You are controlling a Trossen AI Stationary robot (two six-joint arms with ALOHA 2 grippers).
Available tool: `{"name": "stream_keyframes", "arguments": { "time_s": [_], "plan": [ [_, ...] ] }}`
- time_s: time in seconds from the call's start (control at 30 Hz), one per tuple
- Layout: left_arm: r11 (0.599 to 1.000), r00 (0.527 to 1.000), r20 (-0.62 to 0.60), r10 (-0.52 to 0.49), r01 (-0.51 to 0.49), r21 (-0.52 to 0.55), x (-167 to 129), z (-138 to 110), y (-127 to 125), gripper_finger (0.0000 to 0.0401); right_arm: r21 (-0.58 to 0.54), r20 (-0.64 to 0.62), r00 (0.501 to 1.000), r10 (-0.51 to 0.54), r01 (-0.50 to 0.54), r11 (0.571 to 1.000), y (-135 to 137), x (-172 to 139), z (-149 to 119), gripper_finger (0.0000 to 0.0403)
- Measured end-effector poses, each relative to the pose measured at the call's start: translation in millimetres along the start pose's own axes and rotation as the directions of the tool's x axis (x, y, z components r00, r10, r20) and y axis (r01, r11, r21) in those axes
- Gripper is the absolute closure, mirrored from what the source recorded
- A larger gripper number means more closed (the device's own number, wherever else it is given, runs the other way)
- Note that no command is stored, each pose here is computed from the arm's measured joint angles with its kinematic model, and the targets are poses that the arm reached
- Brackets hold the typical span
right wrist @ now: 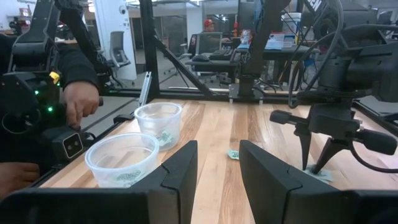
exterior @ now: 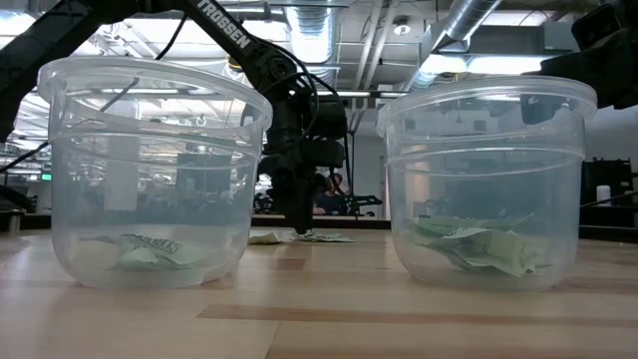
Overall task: Pick and place Stevia / Truvia into bins
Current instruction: Put the white stevia pack into the left transparent basket
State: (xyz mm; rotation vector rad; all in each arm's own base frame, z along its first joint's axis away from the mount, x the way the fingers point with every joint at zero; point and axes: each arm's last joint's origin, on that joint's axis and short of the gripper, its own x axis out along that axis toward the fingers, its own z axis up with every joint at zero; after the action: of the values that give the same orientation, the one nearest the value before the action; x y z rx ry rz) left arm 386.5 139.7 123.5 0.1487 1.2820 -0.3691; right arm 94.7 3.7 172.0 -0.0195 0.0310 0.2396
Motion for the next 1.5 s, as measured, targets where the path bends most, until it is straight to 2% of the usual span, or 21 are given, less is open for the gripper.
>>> {"name": "stream_keyframes", "arguments": {
  "time_s": [0.27,0.77,0.97,1.13,1.5],
  "plan": [
    [1.000,0.999,0.016,-0.028,0.028,-0.001,0,0,-1,0.0371,0.000,0.000,1.000,0.000,0.000,1.000,0,0,0,0.0290],
    [0.999,0.998,0.029,-0.053,0.054,-0.003,-1,0,-3,0.0372,0.000,0.000,1.000,0.000,0.000,1.000,0,0,0,0.0290],
    [0.998,0.997,0.045,-0.066,0.066,-0.009,-20,1,-11,0.0374,0.000,0.000,1.000,0.000,0.000,1.000,0,0,0,0.0290],
    [1.000,0.995,0.097,-0.021,0.021,-0.001,-52,6,-18,0.0374,0.000,0.000,1.000,0.000,0.000,1.000,0,0,0,0.0290],
    [1.000,0.993,0.119,0.003,-0.002,-0.004,-98,8,-42,0.0374,0.000,0.000,1.000,0.000,0.000,1.000,0,0,0,0.0290]
  ]
}}
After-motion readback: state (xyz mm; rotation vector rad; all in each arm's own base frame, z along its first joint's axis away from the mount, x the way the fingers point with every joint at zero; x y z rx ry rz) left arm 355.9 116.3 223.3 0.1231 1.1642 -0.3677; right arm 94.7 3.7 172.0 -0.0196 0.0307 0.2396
